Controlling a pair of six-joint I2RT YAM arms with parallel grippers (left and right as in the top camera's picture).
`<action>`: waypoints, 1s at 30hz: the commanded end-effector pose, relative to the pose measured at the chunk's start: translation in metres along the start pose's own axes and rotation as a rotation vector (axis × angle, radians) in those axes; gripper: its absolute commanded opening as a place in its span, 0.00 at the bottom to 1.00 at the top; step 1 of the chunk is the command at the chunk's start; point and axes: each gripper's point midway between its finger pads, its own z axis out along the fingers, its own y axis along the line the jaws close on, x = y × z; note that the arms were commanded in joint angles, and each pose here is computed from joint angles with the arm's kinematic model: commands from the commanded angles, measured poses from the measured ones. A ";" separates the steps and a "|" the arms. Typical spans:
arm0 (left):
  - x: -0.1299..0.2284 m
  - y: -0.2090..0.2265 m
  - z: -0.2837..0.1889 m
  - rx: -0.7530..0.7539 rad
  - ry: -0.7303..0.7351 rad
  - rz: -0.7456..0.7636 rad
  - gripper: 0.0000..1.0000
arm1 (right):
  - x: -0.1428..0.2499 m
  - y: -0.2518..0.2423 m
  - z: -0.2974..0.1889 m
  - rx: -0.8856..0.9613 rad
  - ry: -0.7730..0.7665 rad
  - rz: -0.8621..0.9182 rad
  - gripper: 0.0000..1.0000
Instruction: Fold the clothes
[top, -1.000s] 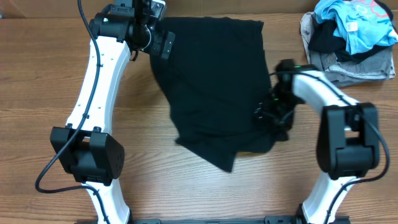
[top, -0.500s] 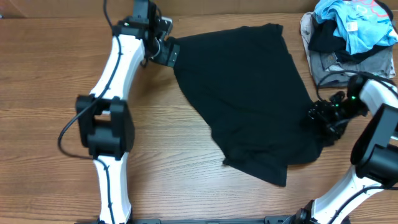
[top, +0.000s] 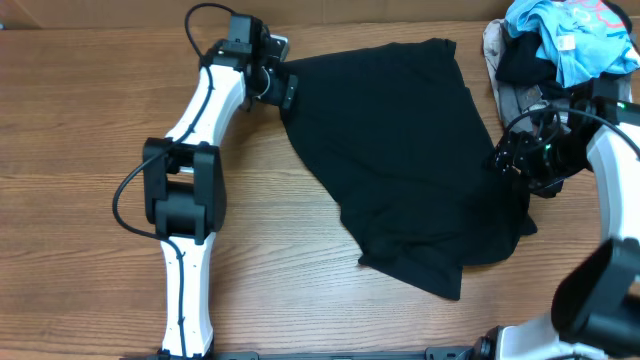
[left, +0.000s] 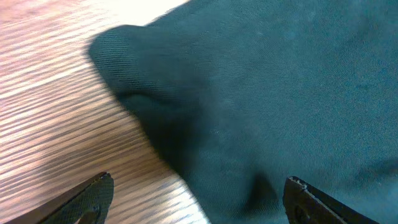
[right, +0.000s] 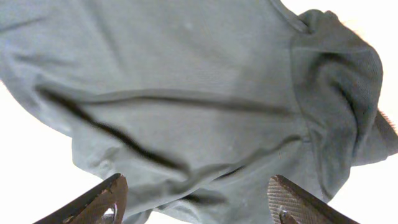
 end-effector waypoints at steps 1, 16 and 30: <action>0.015 -0.008 0.029 0.004 0.044 -0.011 0.88 | 0.000 0.018 -0.014 -0.016 -0.046 -0.049 0.75; 0.012 0.016 0.026 -0.120 0.055 -0.157 0.04 | 0.023 0.066 0.004 0.021 -0.003 -0.115 0.61; 0.022 0.075 -0.163 -0.234 0.223 -0.364 0.04 | 0.074 0.097 0.071 0.114 0.090 -0.206 0.61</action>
